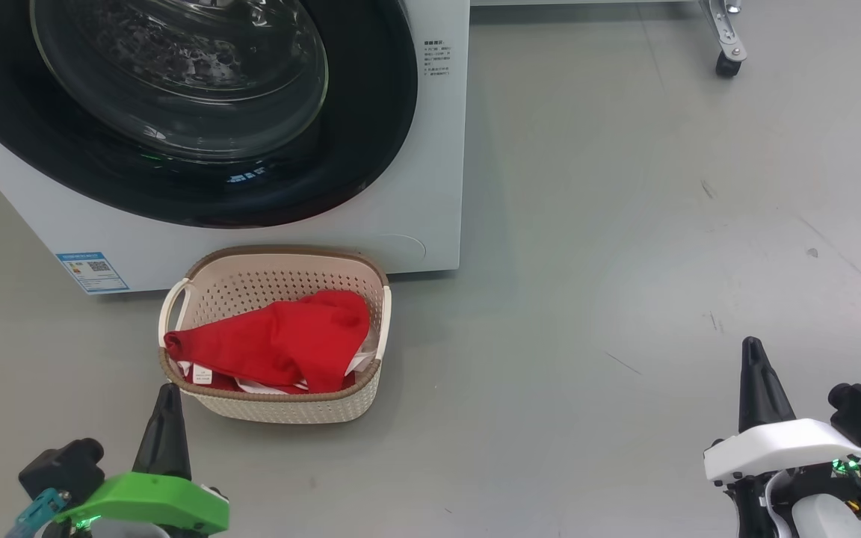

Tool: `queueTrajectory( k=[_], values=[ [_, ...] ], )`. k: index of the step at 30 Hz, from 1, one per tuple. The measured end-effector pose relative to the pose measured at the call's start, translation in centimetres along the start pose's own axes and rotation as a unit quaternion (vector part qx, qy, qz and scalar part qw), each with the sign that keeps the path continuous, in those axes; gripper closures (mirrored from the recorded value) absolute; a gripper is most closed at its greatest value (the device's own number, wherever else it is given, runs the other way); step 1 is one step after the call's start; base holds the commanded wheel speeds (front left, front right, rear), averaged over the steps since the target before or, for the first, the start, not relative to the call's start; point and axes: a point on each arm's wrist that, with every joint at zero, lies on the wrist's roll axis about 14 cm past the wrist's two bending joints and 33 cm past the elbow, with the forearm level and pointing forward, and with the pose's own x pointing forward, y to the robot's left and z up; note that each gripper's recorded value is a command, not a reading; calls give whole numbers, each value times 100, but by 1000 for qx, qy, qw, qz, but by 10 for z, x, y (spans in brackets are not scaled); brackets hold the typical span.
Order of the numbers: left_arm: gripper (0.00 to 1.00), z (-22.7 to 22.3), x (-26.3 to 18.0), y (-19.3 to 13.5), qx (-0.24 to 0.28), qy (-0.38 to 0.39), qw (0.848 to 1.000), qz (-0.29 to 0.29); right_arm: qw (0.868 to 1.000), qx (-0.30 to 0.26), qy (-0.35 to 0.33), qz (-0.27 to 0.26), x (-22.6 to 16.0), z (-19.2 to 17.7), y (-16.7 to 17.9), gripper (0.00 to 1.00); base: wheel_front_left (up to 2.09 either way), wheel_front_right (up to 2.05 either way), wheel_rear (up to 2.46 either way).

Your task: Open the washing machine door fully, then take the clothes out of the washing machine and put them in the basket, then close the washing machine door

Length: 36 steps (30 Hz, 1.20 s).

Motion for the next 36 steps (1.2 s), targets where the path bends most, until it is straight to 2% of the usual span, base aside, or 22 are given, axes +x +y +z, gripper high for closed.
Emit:
queueTrajectory(
  k=[10, 25, 36],
  values=[
    [100, 2, -1, 6, -58, 4, 998, 12, 998, 66, 8, -15, 0, -1, -6, 100, 0, 0, 0],
    [100, 5, -2, 13, -145, 8, 989, 26, 987, 158, 14, -24, 2, 2, -11, 100, 0, 0, 0],
    [100, 10, -2, 15, -215, 6, 976, 27, 971, 236, 17, -30, 2, 3, -16, 100, 0, 0, 0]
  ],
)
